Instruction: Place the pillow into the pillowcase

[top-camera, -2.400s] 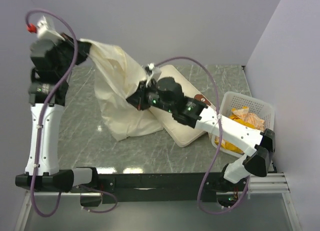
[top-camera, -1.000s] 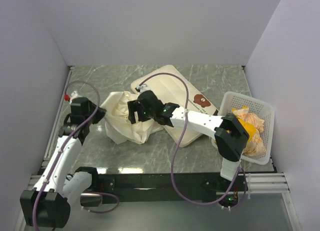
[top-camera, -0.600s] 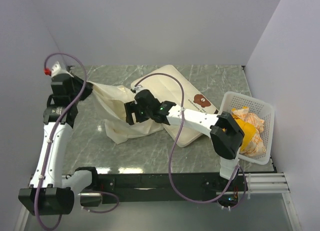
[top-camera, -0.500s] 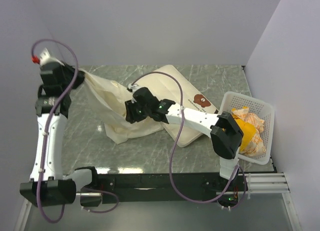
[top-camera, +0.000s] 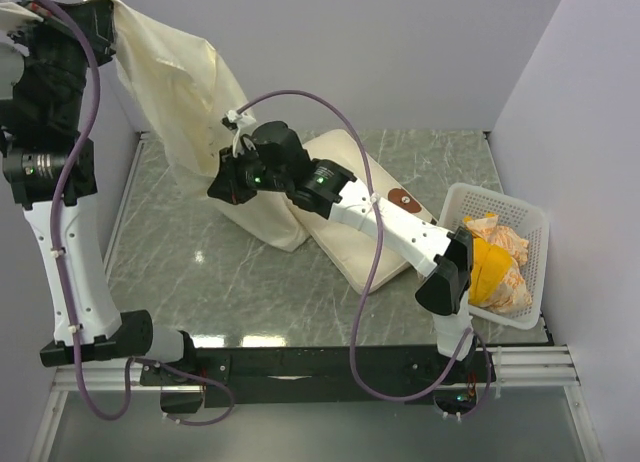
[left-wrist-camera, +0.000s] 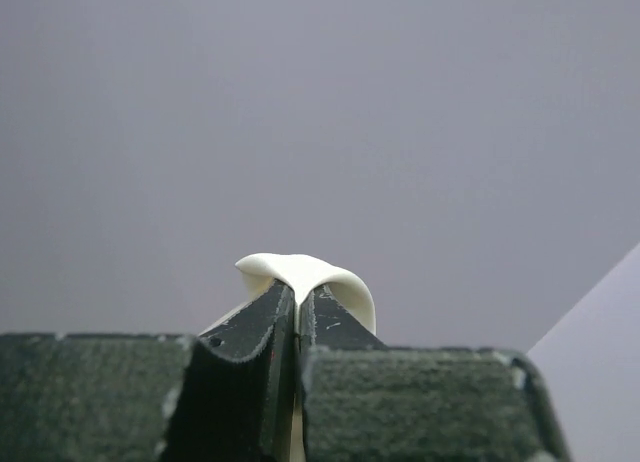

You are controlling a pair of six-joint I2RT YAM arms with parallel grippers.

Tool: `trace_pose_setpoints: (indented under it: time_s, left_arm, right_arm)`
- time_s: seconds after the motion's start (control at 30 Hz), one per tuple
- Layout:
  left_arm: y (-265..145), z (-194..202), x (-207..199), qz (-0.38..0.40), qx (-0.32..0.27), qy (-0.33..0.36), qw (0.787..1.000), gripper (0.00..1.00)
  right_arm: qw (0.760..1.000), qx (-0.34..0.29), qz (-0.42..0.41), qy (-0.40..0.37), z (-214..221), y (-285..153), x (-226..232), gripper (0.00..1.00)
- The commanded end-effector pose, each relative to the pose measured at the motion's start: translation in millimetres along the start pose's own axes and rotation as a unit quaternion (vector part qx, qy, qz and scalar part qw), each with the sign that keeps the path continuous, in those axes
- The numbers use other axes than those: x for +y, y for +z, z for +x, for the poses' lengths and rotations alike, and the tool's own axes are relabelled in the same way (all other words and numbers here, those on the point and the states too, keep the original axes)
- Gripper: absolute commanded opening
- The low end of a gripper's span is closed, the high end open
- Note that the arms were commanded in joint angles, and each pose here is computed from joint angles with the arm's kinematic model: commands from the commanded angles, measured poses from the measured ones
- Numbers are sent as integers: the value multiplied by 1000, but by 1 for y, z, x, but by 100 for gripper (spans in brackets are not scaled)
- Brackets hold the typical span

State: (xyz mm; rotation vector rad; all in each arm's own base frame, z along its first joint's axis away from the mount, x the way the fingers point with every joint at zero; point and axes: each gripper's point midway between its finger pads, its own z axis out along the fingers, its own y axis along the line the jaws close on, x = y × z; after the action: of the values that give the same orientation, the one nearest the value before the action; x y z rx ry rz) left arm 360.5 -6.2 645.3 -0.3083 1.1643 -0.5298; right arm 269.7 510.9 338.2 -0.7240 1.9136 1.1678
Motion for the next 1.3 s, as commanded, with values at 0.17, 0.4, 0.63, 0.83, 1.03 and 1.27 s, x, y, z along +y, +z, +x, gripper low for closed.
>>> trace_pose_setpoints:
  time_s: [0.17, 0.4, 0.63, 0.83, 1.03, 1.27]
  left_arm:
    - [-47, -88, -64, 75, -129, 37, 988, 9]
    - [-52, -12, -39, 81, -30, -21, 996, 8]
    - [-99, 161, 57, -10, 131, -135, 982, 11]
    - [-152, 239, 97, -58, 214, -141, 965, 16]
    - [-186, 249, 100, -74, 235, -128, 961, 21]
    - [-186, 218, 83, -64, 221, -91, 969, 28]
  right_arm:
    - [997, -27, 70, 11, -10, -19, -30, 38]
    - [996, -31, 86, 24, 3, -20, -42, 74]
    - [993, -34, 103, 57, 47, -20, -76, 88]
    - [993, -14, 92, 77, 87, -3, -91, 92]
    - [991, -13, 111, 75, 81, 29, -109, 91]
    - [985, 15, 132, 107, 104, 63, -149, 87]
